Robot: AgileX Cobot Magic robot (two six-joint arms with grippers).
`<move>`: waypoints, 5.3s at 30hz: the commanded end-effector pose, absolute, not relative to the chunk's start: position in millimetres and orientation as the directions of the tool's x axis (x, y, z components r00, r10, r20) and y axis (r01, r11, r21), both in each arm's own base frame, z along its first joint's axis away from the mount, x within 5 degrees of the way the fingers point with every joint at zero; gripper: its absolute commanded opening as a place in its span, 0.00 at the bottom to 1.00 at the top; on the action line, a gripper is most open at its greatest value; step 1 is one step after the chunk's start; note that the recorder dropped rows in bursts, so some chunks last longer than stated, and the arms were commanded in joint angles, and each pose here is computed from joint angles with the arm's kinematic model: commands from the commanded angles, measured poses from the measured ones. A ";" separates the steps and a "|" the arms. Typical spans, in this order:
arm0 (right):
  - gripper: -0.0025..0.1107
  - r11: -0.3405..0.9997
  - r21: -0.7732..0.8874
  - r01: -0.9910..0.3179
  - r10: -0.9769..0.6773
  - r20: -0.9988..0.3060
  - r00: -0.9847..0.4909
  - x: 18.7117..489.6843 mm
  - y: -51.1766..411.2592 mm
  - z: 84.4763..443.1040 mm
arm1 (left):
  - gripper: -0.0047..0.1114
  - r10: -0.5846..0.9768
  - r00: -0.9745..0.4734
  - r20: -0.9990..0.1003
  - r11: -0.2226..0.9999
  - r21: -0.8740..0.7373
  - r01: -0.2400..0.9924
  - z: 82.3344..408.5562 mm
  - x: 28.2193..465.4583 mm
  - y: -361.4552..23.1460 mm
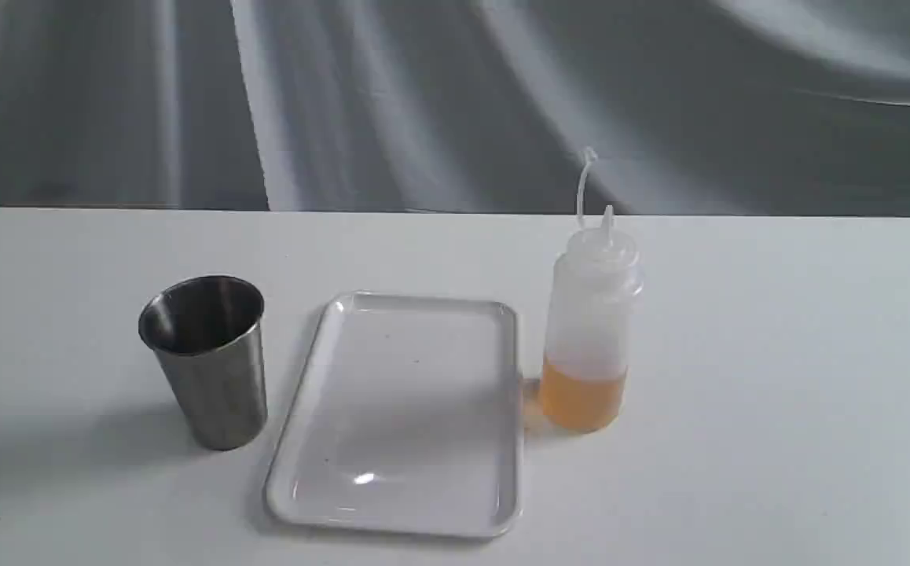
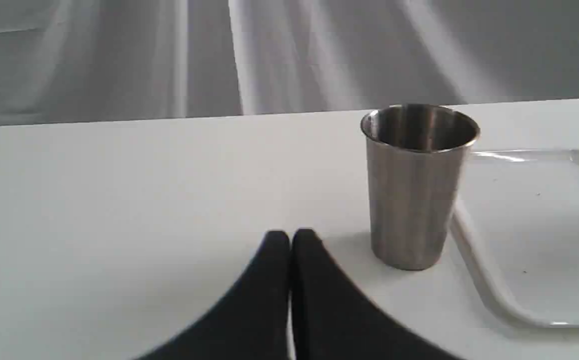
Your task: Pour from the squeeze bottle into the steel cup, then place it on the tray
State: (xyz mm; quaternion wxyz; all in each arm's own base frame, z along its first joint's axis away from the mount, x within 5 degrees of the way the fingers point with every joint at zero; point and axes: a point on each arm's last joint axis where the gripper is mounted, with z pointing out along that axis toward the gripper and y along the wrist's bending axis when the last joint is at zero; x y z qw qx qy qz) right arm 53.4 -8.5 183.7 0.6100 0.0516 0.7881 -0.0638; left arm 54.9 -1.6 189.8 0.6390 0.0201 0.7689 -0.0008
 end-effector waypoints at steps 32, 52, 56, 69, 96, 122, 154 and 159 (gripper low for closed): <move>0.02 0.986 -0.053 0.158 -0.013 -0.970 -0.241 53.2 -8.8 183.9 | 0.04 0.026 -0.177 -0.984 0.999 0.021 0.030 189.1 55.0 -1.6; 0.02 0.902 0.403 0.157 0.274 -0.813 0.514 42.9 -24.1 243.5 | 0.04 0.026 -0.177 -0.984 0.999 0.021 0.030 189.1 55.0 -1.6; 0.02 0.856 0.512 0.075 0.353 -0.684 0.638 35.9 -28.1 252.5 | 0.04 0.026 -0.177 -0.984 0.999 0.021 0.030 189.1 55.0 -1.6; 0.02 0.806 0.467 -0.364 0.575 -0.470 0.670 25.0 -6.6 273.5 | 0.04 0.026 -0.177 -0.984 0.999 0.021 0.030 189.1 55.0 -1.6; 0.02 0.856 0.431 -0.285 0.511 -0.618 0.598 -22.8 9.5 386.7 | 0.04 0.026 -0.177 -0.984 0.999 0.021 0.030 189.1 55.0 -1.6; 0.02 0.955 0.294 -0.033 0.295 -0.939 0.174 8.5 4.0 430.3 | 0.04 0.026 -0.177 -0.984 0.999 0.021 0.030 189.1 55.0 -1.6; 0.02 0.884 -0.223 -0.411 -0.262 -0.964 -0.040 54.4 35.8 402.2 | 0.04 0.024 -0.177 -0.984 0.999 0.019 0.029 189.1 55.0 -1.6; 0.02 0.856 -0.225 -0.466 -0.319 -0.938 -0.133 67.2 37.3 362.7 | 0.04 0.024 -0.177 -0.984 0.999 0.019 0.029 189.1 55.0 -1.6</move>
